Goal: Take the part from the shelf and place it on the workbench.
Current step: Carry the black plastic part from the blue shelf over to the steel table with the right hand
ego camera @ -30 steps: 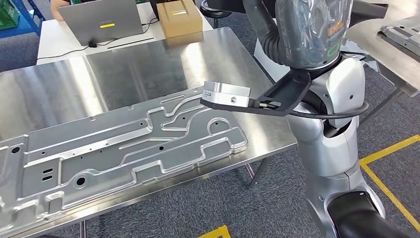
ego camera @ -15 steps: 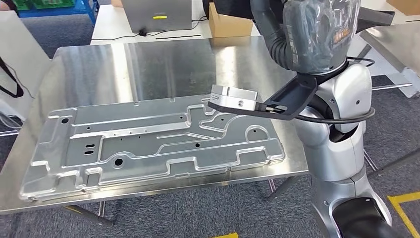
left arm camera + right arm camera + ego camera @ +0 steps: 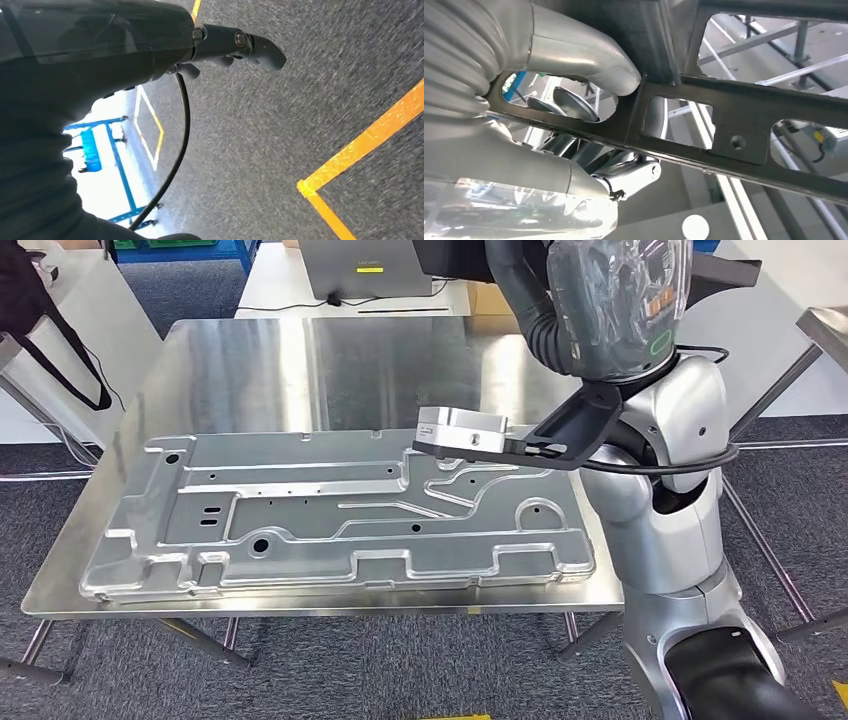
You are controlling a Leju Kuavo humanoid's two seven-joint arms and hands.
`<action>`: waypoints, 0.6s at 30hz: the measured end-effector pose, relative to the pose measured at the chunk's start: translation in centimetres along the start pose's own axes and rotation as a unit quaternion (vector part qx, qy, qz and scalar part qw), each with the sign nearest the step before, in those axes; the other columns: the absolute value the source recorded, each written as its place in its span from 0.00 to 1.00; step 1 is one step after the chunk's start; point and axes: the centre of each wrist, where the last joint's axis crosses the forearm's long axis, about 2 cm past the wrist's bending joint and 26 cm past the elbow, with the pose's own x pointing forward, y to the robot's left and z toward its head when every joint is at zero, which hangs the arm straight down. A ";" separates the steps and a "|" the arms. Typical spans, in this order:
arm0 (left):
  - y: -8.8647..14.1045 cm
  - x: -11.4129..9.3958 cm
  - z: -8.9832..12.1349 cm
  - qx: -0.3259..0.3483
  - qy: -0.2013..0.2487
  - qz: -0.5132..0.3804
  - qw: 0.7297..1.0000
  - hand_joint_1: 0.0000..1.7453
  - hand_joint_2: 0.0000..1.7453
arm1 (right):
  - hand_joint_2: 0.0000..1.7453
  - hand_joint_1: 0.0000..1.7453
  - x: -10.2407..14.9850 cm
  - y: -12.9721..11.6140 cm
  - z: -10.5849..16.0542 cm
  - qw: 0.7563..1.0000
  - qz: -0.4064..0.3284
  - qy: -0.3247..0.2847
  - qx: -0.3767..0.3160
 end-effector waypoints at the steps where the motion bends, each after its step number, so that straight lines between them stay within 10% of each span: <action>1: 0.0 -0.1 0.0 0.001 -0.003 0.001 1.000 0.00 1.00 | 1.00 1.00 -0.1 0.1 0.0 1.000 -0.001 0.000 0.002; 18: 0.6 -0.8 0.0 0.032 -0.066 -0.020 0.997 0.00 1.00 | 1.00 1.00 -7.1 6.7 4.5 0.981 -0.035 0.150 0.120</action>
